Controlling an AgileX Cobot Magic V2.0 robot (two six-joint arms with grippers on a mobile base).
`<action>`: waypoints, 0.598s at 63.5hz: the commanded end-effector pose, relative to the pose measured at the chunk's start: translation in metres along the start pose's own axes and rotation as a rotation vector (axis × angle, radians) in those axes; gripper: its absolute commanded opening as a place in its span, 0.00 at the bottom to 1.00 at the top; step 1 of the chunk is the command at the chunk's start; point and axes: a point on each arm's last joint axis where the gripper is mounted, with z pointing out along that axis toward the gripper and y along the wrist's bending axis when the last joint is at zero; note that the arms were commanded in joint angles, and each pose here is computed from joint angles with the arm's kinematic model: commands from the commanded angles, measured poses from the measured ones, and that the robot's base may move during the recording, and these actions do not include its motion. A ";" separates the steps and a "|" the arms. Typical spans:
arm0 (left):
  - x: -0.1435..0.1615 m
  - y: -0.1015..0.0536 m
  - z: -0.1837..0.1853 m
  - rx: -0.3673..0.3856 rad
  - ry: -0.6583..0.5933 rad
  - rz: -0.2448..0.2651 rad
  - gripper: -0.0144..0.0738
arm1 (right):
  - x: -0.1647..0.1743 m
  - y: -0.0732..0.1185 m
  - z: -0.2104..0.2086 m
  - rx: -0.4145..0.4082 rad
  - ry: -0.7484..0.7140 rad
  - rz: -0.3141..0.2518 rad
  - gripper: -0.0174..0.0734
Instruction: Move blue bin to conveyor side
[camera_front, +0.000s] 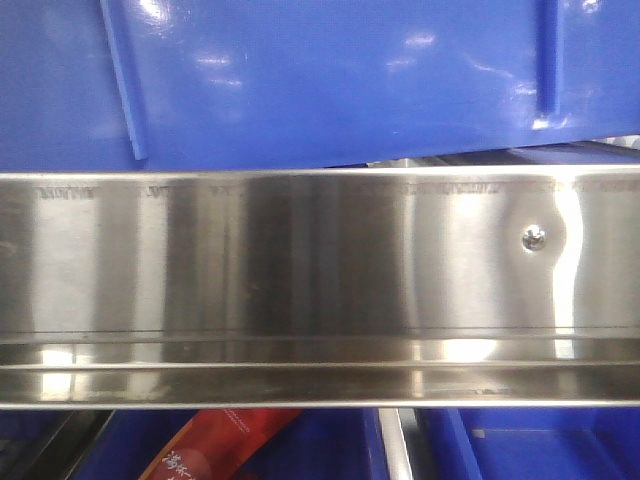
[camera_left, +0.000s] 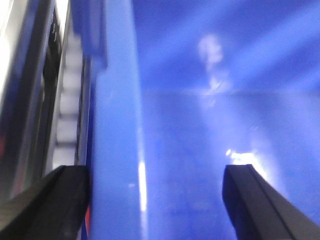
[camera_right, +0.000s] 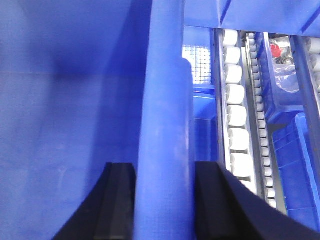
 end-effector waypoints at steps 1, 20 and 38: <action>-0.001 -0.001 -0.001 -0.010 -0.003 -0.001 0.65 | -0.001 -0.004 -0.002 0.022 -0.009 -0.002 0.11; 0.001 0.003 -0.001 -0.055 0.019 0.020 0.64 | -0.001 -0.004 -0.001 0.022 -0.005 -0.002 0.11; 0.002 0.003 -0.001 -0.060 0.022 0.005 0.60 | -0.001 -0.004 -0.001 0.022 -0.005 -0.002 0.11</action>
